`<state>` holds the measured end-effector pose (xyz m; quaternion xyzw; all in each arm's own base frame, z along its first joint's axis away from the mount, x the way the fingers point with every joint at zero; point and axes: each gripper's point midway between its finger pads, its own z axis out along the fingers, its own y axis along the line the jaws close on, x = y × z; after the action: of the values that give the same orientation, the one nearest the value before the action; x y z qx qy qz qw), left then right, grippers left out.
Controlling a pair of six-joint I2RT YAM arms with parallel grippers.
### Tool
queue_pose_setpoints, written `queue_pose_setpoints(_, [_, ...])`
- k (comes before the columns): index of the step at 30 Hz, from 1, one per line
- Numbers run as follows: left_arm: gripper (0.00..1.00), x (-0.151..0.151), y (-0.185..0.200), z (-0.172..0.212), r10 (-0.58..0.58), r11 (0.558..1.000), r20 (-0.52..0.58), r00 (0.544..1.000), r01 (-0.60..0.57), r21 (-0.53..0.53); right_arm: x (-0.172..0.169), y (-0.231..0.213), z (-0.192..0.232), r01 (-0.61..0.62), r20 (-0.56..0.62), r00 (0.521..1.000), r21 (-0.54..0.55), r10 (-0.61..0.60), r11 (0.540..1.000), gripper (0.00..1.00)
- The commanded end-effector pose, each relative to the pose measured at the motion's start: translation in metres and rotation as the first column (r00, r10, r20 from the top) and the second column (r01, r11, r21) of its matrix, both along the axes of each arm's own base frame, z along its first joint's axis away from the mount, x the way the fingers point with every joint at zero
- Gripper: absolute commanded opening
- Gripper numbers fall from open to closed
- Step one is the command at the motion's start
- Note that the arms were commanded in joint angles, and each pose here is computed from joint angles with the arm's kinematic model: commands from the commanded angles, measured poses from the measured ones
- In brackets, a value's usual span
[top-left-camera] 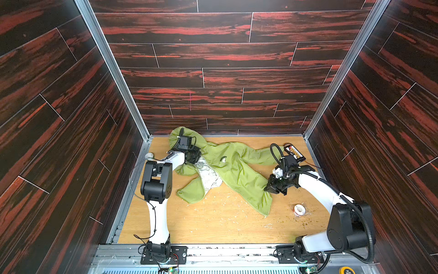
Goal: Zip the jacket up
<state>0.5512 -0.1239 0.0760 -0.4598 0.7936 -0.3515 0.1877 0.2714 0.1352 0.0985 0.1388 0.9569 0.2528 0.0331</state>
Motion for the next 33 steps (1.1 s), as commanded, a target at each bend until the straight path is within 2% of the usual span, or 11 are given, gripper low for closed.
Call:
queue_pose_setpoints(1, [0.0,0.015,0.003,0.036,0.002,1.0,0.067,0.998,-0.003,0.007,-0.002,0.0,0.011,-0.008,0.015,1.0,0.009,0.008,1.0,0.0])
queue_pose_setpoints(7, [0.0,0.032,0.009,0.106,-0.029,0.997,0.178,0.984,0.015,0.075,-0.008,-0.001,0.017,-0.011,0.031,0.999,0.017,0.01,1.0,0.0])
queue_pose_setpoints(11, [0.0,0.053,0.01,0.135,-0.025,0.997,0.238,0.971,0.007,0.074,-0.017,0.01,0.019,-0.035,0.016,0.999,0.095,0.034,0.995,0.0])
queue_pose_setpoints(16, [0.0,0.076,0.005,0.135,-0.046,0.997,0.241,0.97,0.028,0.077,-0.02,0.016,0.009,-0.036,-0.016,0.999,0.134,0.038,0.99,0.0])
queue_pose_setpoints(23, [0.0,0.107,-0.001,0.118,-0.061,0.996,0.227,0.972,0.045,0.073,-0.008,0.026,-0.017,0.003,-0.074,0.997,0.181,0.011,0.983,0.0])
queue_pose_setpoints(25, [0.0,0.112,0.001,0.112,-0.061,0.995,0.216,0.974,0.043,0.087,-0.006,0.026,-0.022,0.004,-0.086,0.996,0.181,0.012,0.983,0.09])
queue_pose_setpoints(26, [0.12,0.113,0.003,0.108,-0.057,0.995,0.208,0.977,0.038,0.093,-0.006,0.025,-0.025,0.005,-0.092,0.996,0.173,0.011,0.985,0.16])
queue_pose_setpoints(29, [0.58,0.11,0.017,0.107,-0.022,0.993,0.178,0.984,0.001,0.116,-0.009,0.02,-0.027,0.009,-0.103,0.995,0.137,0.005,0.991,0.37])
queue_pose_setpoints(30, [0.67,0.11,0.02,0.112,-0.015,0.993,0.187,0.982,-0.008,0.121,-0.01,0.019,-0.026,0.012,-0.103,0.995,0.13,0.001,0.991,0.41])
queue_pose_setpoints(33, [0.8,0.106,0.026,0.132,-0.01,0.99,0.217,0.976,-0.021,0.141,-0.012,0.015,-0.022,0.018,-0.09,0.996,0.109,-0.008,0.994,0.5])
